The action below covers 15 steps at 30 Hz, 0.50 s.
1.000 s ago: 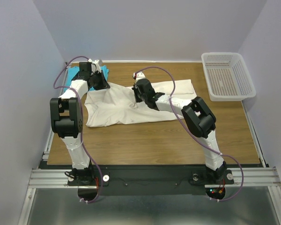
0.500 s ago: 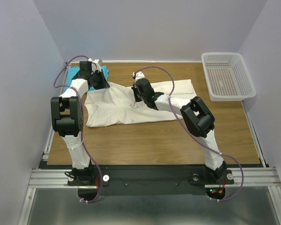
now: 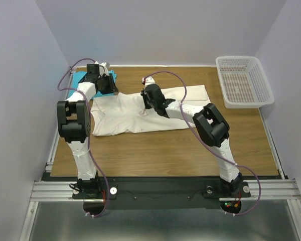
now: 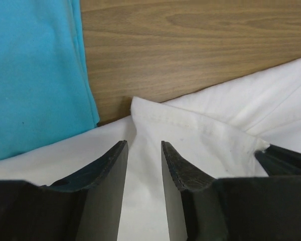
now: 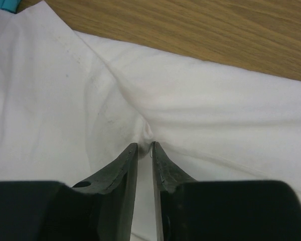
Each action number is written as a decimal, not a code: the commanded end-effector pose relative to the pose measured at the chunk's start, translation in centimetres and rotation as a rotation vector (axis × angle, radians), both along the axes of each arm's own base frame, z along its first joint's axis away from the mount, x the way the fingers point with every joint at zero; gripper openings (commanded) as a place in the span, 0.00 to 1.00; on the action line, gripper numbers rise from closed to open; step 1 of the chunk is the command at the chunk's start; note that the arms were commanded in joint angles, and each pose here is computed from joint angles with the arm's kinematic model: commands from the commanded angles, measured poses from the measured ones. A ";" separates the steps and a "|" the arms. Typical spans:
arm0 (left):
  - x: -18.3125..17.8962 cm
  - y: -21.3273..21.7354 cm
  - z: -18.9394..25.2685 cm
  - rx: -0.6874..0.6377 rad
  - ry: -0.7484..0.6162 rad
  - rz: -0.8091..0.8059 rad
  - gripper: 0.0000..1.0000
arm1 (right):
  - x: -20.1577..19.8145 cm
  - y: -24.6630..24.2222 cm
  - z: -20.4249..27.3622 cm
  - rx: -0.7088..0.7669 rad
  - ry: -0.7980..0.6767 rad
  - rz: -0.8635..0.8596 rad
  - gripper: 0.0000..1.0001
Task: Fold and stack the t-shirts
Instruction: Fold the tshirt
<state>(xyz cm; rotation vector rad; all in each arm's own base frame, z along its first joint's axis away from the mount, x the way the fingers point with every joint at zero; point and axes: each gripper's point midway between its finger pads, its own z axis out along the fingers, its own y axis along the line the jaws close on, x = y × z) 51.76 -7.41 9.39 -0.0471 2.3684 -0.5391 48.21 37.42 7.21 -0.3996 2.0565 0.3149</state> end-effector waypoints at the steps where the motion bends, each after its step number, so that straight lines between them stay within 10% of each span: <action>1: 1.7 -0.2 3.6 0.040 -0.086 0.011 0.47 | 1.8 0.1 2.7 0.037 -0.068 -0.028 0.26; 7: 1.6 3.3 9.9 0.173 -0.229 0.163 0.54 | 2.4 -0.9 3.8 0.031 -0.094 -0.061 0.44; 15: -8.4 6.0 10.9 0.139 -0.187 0.310 0.64 | 2.2 -4.5 6.7 0.039 -0.098 0.041 0.79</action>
